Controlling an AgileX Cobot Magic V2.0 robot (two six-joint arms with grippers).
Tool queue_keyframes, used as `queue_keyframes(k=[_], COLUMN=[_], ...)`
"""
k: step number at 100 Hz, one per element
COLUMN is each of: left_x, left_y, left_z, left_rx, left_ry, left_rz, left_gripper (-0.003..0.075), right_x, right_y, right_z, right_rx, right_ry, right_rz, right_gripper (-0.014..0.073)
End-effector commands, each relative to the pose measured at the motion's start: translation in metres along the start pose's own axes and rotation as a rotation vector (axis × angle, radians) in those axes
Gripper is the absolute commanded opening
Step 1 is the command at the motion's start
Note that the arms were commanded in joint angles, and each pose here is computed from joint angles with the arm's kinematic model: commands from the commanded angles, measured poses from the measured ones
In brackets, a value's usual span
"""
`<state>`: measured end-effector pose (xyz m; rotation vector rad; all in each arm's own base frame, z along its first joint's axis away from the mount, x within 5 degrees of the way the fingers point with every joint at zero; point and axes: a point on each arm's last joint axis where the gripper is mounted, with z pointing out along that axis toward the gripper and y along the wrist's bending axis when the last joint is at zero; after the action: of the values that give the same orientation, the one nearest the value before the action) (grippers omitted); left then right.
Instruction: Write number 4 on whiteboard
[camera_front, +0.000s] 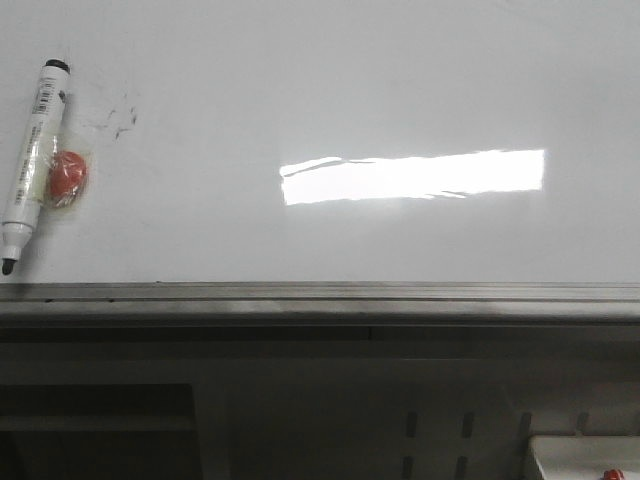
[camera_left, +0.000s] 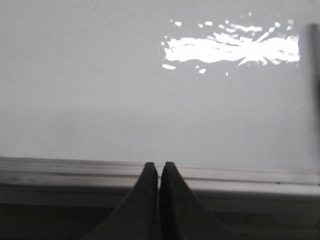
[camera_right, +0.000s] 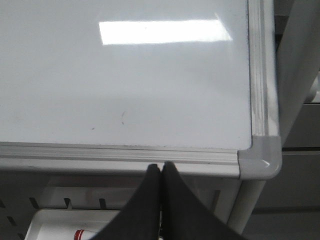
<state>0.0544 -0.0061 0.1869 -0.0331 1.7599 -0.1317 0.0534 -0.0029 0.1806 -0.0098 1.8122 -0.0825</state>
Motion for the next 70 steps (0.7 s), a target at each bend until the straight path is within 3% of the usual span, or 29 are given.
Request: queue_keyframes(k=[1, 45, 70], left_x=[0.000, -0.006, -0.029], left_y=[0.001, 0.002, -0.002], left_z=[0.001, 0.000, -0.007], left_rx=[0.006, 0.002, 0.013], left_ry=[-0.105, -0.163, -0.174], left_rz=[-0.093, -0.089, -0.032], left_gripper=[-0.0020, -0.0020, -0.0020], right_x=[0.000, -0.008, -0.008], right_y=[0.000, 0.000, 0.000], right_z=[0.001, 0.000, 0.000], right_rx=[0.005, 0.007, 0.007], right_ry=[-0.062, -0.154, -0.157], right_rz=[0.009, 0.024, 0.024], right_gripper=[-0.0066, -0.0066, -0.0066])
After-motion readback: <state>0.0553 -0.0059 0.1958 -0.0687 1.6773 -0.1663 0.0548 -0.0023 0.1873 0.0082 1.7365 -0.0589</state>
